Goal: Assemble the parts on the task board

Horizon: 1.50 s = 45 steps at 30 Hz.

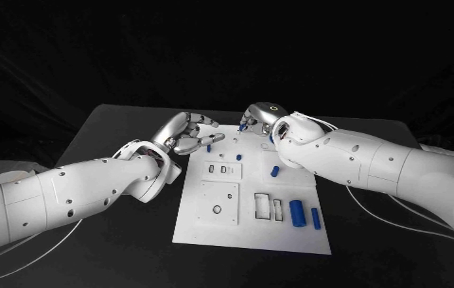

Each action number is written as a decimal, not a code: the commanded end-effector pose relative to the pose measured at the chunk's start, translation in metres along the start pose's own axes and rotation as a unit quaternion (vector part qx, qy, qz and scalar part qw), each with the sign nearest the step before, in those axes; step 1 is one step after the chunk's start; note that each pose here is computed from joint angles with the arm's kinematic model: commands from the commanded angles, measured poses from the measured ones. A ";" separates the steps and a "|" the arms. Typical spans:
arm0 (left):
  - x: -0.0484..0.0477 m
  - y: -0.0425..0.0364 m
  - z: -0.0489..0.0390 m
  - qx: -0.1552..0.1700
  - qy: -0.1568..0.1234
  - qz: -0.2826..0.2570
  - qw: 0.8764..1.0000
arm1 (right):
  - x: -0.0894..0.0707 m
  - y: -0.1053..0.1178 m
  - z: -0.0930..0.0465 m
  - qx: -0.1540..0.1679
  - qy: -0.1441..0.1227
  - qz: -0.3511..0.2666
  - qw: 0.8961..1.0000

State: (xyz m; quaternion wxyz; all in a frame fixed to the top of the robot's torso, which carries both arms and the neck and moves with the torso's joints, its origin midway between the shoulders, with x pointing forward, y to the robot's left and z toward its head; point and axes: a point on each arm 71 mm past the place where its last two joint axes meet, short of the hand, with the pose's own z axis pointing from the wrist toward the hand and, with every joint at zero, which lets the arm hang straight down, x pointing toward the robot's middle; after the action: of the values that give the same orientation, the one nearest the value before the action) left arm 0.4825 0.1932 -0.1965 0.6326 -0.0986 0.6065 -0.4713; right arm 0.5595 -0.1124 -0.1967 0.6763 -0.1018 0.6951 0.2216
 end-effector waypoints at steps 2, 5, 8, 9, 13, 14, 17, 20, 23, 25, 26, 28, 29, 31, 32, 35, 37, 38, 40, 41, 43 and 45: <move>-0.0016 -0.0037 0.0011 0.009 -0.002 0.002 1.000 | 0.002 0.003 0.003 -0.012 0.003 -0.014 1.000; -0.0028 -0.0047 0.0014 0.010 -0.004 0.002 1.000 | 0.005 0.003 0.004 -0.012 0.003 -0.015 1.000; -0.0041 -0.0054 0.0013 0.011 -0.005 0.003 1.000 | 0.007 0.004 0.004 -0.012 -0.001 -0.015 1.000; -0.0045 -0.0055 0.0012 0.011 -0.005 0.003 1.000 | 0.007 0.005 0.004 -0.012 -0.002 -0.016 1.000; -0.0057 -0.0053 0.0014 0.010 -0.006 0.003 1.000 | 0.008 0.003 0.005 -0.009 -0.001 -0.022 1.000; -0.0058 -0.0053 0.0014 0.010 -0.006 0.004 1.000 | 0.008 0.003 0.005 -0.009 -0.001 -0.022 1.000; -0.0065 -0.0052 0.0013 0.009 -0.006 0.004 1.000 | 0.008 0.003 0.005 -0.008 0.000 -0.024 1.000; -0.0065 -0.0054 0.0015 0.010 -0.006 0.004 1.000 | 0.009 0.003 0.006 -0.008 0.002 -0.025 1.000; -0.0063 -0.0058 0.0017 0.010 -0.005 0.004 1.000 | 0.009 0.003 0.006 -0.008 0.002 -0.027 1.000; -0.0062 -0.0059 0.0019 0.010 -0.005 0.003 1.000 | 0.009 0.004 0.007 -0.008 0.000 -0.027 1.000; -0.0061 -0.0060 0.0020 0.010 -0.005 0.003 1.000 | 0.009 0.004 0.007 -0.008 -0.001 -0.028 1.000; -0.0059 -0.0060 0.0023 0.010 -0.005 0.003 1.000 | 0.008 0.003 0.007 -0.007 -0.004 -0.029 1.000; -0.0058 -0.0060 0.0024 0.010 -0.005 0.003 1.000 | 0.008 0.003 0.007 -0.007 -0.005 -0.029 1.000; -0.0056 -0.0061 0.0025 0.010 -0.004 0.003 1.000 | 0.008 0.003 0.007 -0.007 -0.007 -0.030 1.000; -0.0056 -0.0062 0.0026 0.010 -0.004 0.003 1.000 | 0.008 0.003 0.007 -0.006 -0.007 -0.030 1.000; -0.0056 -0.0059 0.0026 0.009 -0.004 0.003 1.000 | 0.008 0.003 0.007 -0.007 -0.008 -0.030 1.000; -0.0054 -0.0055 0.0031 0.008 -0.004 0.003 1.000 | 0.008 0.004 0.008 -0.008 -0.007 -0.030 0.999; -0.0051 -0.0055 0.0034 0.008 -0.003 0.003 1.000 | 0.008 0.005 0.008 -0.008 -0.006 -0.030 0.999; -0.0045 -0.0060 0.0038 0.008 -0.003 0.003 1.000 | 0.008 0.005 0.008 -0.006 -0.004 -0.030 1.000; -0.0039 -0.0064 0.0041 0.008 -0.003 0.002 1.000 | 0.008 0.005 0.008 -0.005 -0.002 -0.029 1.000; -0.0031 -0.0072 0.0042 0.009 -0.002 0.002 1.000 | 0.009 0.005 0.008 -0.003 -0.001 -0.028 1.000; -0.0025 -0.0080 0.0042 0.010 -0.001 0.002 1.000 | 0.009 0.005 0.009 -0.002 -0.001 -0.028 1.000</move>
State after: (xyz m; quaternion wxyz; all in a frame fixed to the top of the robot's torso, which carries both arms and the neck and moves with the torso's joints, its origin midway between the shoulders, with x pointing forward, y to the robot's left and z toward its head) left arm 0.4834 0.1914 -0.1895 0.6355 -0.0956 0.6023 -0.4735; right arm 0.5642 -0.1032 -0.2041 0.6828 -0.1193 0.6898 0.2093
